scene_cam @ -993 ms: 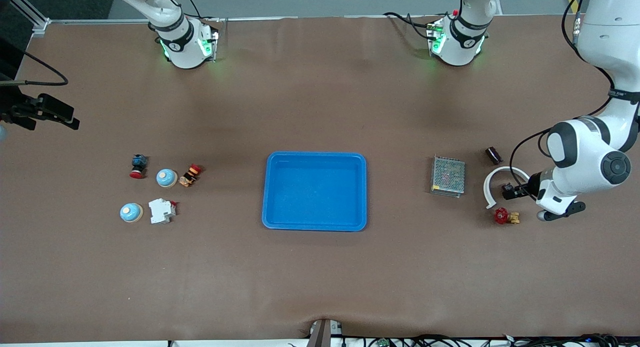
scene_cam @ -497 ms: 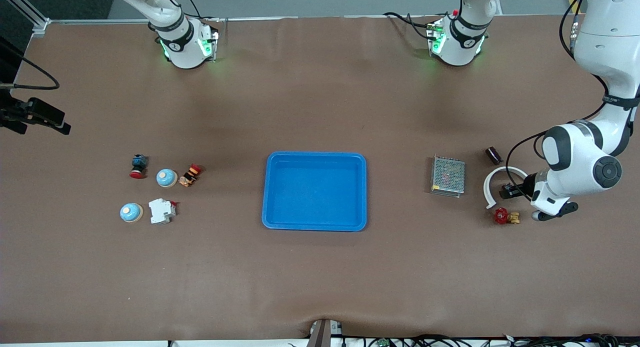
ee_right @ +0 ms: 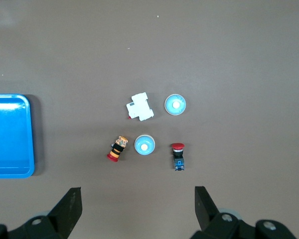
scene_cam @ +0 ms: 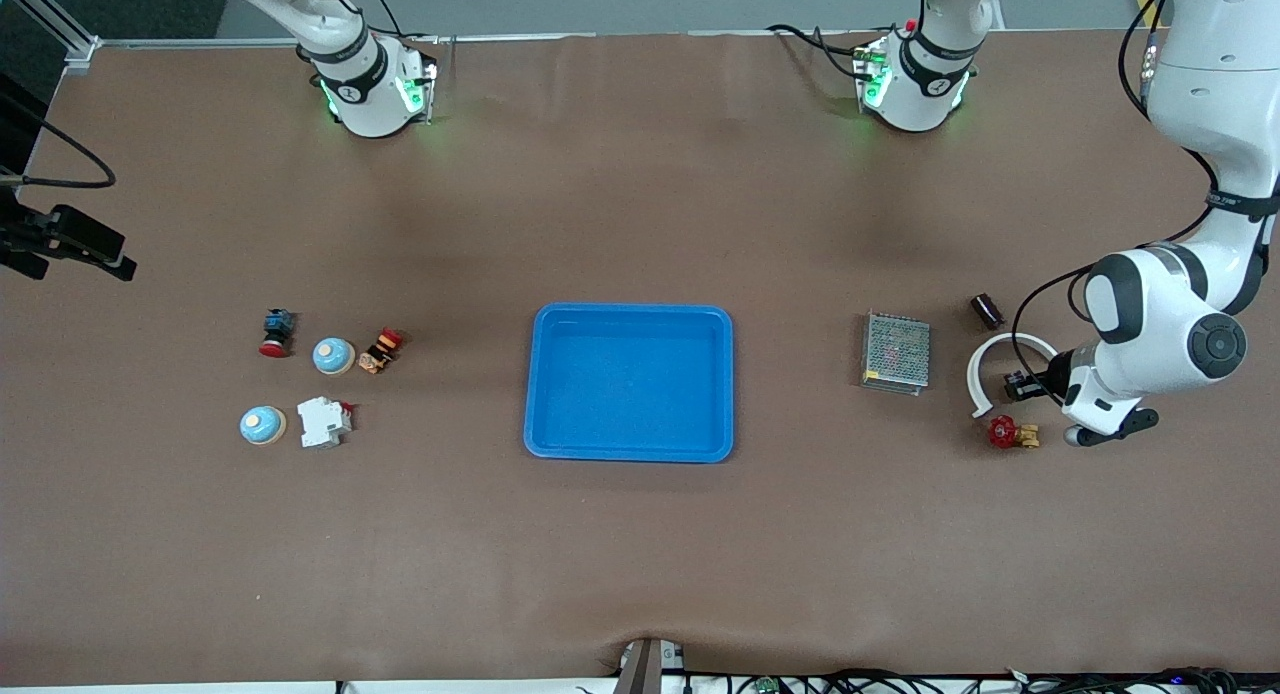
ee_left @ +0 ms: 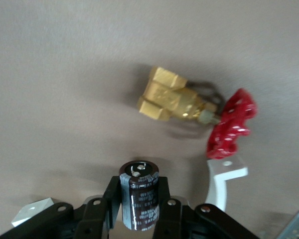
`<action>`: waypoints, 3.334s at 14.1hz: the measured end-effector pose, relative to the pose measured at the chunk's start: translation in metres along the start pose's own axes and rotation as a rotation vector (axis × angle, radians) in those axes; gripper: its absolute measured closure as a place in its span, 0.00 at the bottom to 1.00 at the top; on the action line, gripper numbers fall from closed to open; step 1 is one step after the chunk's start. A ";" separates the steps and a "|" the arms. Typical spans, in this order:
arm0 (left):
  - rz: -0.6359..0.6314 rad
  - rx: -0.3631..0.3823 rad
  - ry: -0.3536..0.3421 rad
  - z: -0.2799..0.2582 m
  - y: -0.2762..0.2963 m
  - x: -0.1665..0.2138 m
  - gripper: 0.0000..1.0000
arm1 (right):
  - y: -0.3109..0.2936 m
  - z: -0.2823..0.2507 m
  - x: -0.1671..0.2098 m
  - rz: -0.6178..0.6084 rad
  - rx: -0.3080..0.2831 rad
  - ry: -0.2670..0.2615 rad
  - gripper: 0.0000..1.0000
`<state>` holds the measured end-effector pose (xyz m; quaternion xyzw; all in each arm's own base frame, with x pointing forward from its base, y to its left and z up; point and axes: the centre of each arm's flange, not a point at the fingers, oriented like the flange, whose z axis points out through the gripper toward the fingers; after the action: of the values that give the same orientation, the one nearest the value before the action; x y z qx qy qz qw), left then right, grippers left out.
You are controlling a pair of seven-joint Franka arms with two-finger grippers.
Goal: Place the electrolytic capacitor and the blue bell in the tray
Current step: 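Lower the left gripper and grasp the black capacitor, then carry the capacitor into the tray while the right gripper reaches a bell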
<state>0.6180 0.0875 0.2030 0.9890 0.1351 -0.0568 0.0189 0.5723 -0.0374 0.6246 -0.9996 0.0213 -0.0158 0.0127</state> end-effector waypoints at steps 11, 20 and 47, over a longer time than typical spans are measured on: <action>-0.089 0.034 0.012 -0.084 0.199 -0.029 0.66 | -0.003 0.010 0.009 -0.005 0.001 0.006 0.00; -0.232 0.029 0.041 -0.071 0.358 -0.100 0.66 | -0.011 0.130 0.060 -0.021 0.003 -0.057 0.00; -0.596 -0.052 -0.003 -0.025 0.491 -0.168 0.00 | -0.003 0.337 -0.002 -0.129 0.007 -0.159 0.00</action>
<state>0.5923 -0.4285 0.2587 0.9049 0.4208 -0.0577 0.0268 0.5809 -0.0256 0.2877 -0.9969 -0.0441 0.0625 0.0170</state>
